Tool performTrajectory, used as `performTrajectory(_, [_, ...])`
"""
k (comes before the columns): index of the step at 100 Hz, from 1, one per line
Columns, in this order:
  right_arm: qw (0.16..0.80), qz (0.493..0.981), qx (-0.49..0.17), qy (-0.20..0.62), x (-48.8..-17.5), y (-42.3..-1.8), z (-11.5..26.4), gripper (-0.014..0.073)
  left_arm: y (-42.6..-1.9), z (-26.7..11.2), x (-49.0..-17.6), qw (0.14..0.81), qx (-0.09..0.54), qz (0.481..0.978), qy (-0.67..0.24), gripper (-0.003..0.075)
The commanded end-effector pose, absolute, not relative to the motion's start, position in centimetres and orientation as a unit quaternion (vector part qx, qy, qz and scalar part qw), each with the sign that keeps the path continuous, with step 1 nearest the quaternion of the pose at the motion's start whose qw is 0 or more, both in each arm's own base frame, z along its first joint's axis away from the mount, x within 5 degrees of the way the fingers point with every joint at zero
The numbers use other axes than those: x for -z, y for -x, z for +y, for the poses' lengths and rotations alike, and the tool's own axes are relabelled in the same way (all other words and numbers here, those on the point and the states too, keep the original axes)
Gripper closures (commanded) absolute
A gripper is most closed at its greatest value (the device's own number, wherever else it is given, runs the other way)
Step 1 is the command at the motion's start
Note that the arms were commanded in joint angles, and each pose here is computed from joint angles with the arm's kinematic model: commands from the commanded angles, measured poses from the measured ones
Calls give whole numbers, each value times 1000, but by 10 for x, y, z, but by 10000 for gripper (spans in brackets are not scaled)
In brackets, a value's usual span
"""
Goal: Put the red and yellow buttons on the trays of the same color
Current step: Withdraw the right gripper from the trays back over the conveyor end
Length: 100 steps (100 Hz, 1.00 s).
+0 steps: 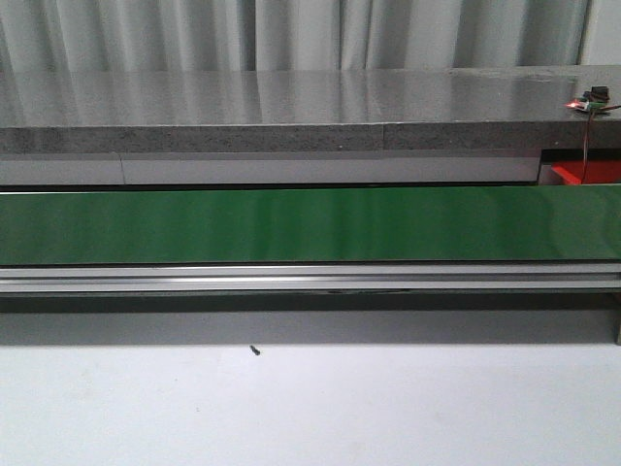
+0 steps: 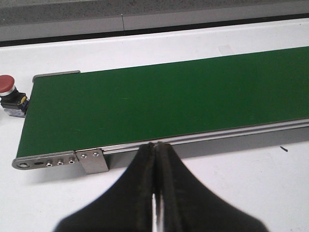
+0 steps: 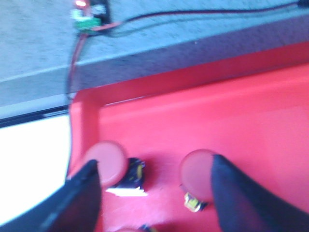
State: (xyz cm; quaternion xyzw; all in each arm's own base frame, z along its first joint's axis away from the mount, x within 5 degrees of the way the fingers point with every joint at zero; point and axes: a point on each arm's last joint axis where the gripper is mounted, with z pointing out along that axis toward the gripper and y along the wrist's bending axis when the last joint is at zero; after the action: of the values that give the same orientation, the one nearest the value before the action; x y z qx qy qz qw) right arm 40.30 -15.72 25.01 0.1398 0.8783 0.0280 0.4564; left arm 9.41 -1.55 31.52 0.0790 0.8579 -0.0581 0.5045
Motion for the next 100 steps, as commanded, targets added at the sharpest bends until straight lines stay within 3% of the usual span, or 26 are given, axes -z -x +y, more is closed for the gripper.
performTrajectory(1, [501,857,-5,-117,-294,-387,-145,229,-96,-16,-328,539,62,837,-72,740])
performTrajectory(17, [509,855,10,-101,-303,-361,-121,533,-96,-16,-328,539,62,837,-72,740])
performTrajectory(31, [521,849,16,-87,-310,-338,-99,720,-96,-16,-328,539,62,837,-72,740])
performTrajectory(100, [552,833,-32,25,-317,-231,-7,713,-96,-16,-328,540,62,836,-71,740])
